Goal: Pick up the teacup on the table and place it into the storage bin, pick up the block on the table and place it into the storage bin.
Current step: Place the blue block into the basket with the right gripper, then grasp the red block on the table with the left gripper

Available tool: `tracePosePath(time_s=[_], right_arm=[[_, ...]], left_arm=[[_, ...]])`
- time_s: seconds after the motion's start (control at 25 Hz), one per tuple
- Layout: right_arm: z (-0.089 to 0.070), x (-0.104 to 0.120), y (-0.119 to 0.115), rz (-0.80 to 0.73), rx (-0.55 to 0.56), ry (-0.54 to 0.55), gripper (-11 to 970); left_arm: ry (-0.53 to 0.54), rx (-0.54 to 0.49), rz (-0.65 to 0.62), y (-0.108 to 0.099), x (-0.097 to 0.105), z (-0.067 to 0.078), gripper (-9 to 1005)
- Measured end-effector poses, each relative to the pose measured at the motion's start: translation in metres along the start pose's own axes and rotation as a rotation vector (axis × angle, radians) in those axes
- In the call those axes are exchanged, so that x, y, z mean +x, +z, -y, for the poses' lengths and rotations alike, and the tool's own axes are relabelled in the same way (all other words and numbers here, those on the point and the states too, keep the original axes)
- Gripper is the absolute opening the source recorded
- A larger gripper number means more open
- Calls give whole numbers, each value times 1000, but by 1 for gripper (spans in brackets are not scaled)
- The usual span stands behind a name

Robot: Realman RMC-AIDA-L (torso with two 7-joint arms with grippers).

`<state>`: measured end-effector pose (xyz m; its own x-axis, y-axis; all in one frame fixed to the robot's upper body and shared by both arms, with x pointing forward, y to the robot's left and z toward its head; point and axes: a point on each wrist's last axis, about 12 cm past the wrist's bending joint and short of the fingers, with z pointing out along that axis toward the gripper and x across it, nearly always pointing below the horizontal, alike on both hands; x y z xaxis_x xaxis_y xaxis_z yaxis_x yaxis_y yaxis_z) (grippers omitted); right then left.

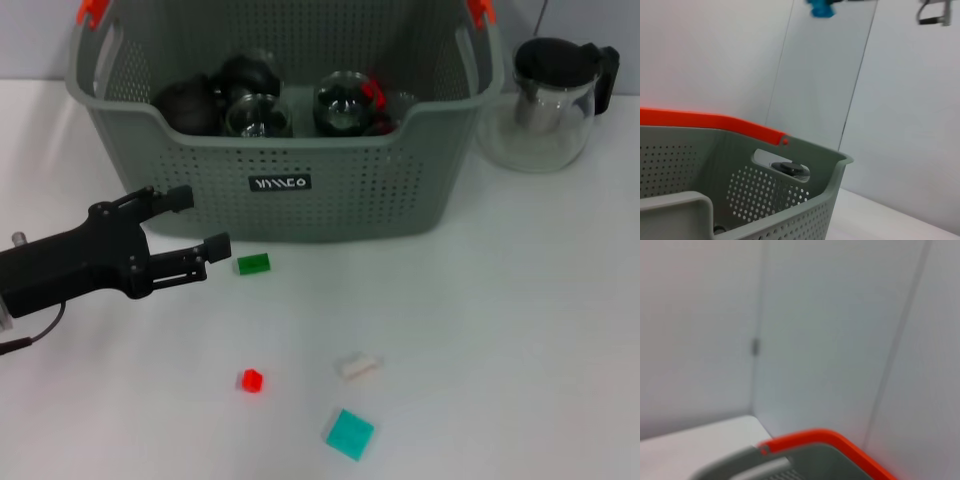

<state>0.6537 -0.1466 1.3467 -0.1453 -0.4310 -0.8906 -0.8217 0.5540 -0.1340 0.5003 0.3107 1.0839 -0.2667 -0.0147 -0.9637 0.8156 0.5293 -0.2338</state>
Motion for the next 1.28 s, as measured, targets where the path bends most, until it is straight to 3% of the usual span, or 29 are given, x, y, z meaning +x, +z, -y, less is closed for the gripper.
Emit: tracePosePath(time_s=[0.2,0.36,0.52,0.6,0.68,0.88,1.08,1.28], right_arm=[[12,14,15,-65,68,-9,510],[8,17,16,-64,72,-46,525],[-2,23,6,-28,29,-59,689],[-11,32,-2,-1,-51,-64,771],[-21,45,-10,25,-149,-66,931],[-42,94,-34,57,-369,-49,934],[-52,147,-49,5,-442,13,937],[-49,179,-63,-44,-451,119,938]], left_arm=[[-2,2,1,1,-1,0,917],[-10,-3,2,-1,0,0,919],[-23,4,6,-4,-1,1,918],[-35,11,14,-6,-2,1,918],[-43,20,20,-8,-4,1,917],[4,80,-8,-10,-16,2,919],[89,176,-154,1,-27,2,918],[174,254,-329,24,-42,4,917]])
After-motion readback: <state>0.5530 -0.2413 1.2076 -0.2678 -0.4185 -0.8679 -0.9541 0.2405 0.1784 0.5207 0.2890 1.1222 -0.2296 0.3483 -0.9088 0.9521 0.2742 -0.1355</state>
